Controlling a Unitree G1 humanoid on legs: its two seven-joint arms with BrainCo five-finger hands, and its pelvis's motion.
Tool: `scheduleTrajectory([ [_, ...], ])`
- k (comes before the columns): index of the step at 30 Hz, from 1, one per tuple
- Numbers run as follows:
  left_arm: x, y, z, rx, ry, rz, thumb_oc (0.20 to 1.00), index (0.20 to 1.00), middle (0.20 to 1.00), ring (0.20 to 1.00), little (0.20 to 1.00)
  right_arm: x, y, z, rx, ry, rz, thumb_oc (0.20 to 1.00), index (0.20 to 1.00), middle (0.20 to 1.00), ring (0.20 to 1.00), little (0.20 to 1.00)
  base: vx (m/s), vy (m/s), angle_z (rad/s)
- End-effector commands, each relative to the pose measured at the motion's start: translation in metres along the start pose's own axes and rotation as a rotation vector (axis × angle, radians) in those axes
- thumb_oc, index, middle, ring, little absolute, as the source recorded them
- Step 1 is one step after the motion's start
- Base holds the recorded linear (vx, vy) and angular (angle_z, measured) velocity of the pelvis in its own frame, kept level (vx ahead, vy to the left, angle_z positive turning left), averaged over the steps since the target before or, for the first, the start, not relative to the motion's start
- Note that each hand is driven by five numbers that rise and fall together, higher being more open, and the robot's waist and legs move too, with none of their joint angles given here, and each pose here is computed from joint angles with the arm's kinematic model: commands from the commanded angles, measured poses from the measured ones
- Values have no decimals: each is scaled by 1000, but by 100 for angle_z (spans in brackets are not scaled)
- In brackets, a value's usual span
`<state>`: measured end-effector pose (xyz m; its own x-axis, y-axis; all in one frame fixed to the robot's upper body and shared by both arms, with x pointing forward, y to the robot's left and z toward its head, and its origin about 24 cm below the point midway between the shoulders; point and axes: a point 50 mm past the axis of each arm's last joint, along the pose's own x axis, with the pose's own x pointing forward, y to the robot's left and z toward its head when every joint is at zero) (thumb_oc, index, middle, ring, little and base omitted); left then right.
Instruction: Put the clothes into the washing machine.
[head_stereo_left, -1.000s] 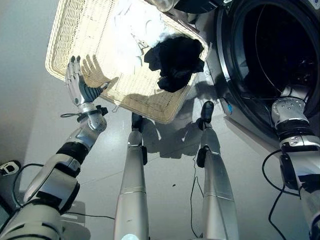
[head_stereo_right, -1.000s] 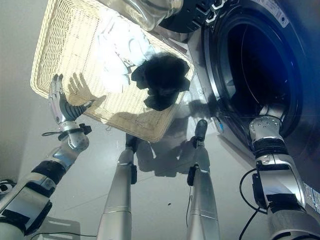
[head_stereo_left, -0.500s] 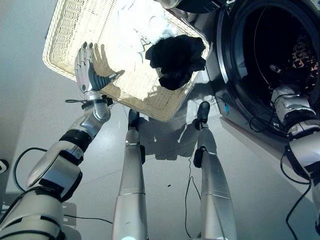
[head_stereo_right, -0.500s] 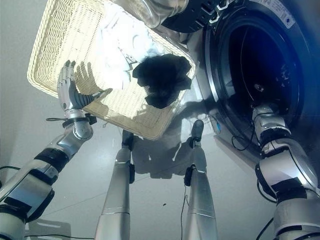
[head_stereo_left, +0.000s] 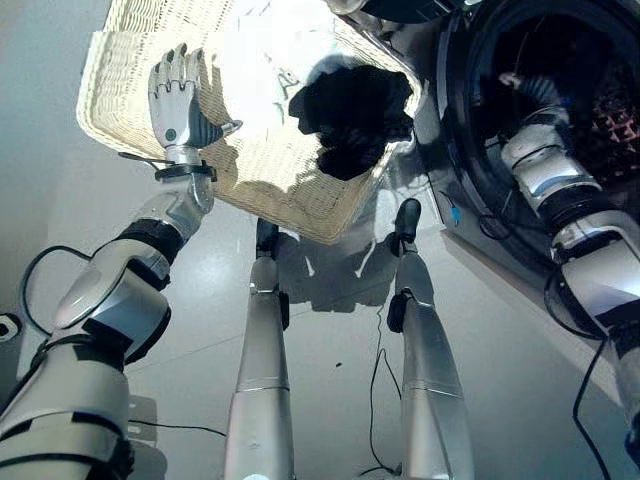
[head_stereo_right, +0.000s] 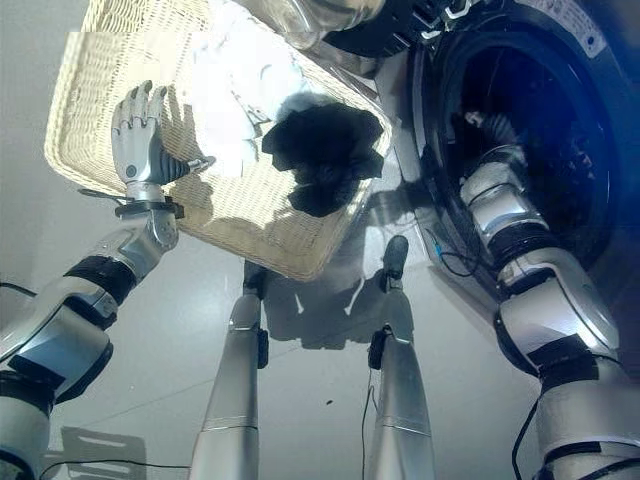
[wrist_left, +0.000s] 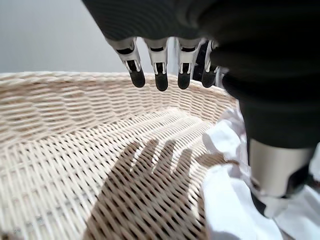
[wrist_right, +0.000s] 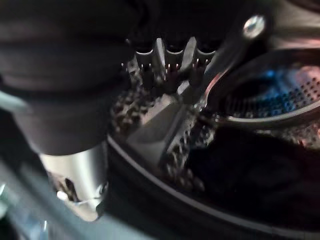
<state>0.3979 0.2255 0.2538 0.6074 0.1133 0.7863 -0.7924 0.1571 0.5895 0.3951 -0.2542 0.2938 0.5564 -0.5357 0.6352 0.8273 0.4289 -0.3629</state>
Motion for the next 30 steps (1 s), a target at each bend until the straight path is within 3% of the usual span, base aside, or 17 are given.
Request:
scheduleTrajectory([
  [1, 14, 10, 10, -2, -6, 99, 1000, 1000, 1000, 1000, 1000, -3, -5, 0, -18, -112, -24, 1000, 1000, 1000, 1000, 1000, -15, 50, -2],
  [15, 28, 14, 54, -48, -147, 171, 1000, 1000, 1000, 1000, 1000, -63, 45, -13, 101, -53, 218, 1000, 1000, 1000, 1000, 1000, -2, 25, -2],
  [21, 33, 21, 51, -30, -102, 265, 1000, 1000, 1000, 1000, 1000, -73, 52, -14, 116, -72, 260, 1000, 1000, 1000, 1000, 1000, 4, 17, -4],
  [30, 36, 16, 42, 82, -25, 161, 1000, 1000, 1000, 1000, 1000, -82, 57, 0, 154, -130, 283, 1000, 1000, 1000, 1000, 1000, 1, 1, -1],
])
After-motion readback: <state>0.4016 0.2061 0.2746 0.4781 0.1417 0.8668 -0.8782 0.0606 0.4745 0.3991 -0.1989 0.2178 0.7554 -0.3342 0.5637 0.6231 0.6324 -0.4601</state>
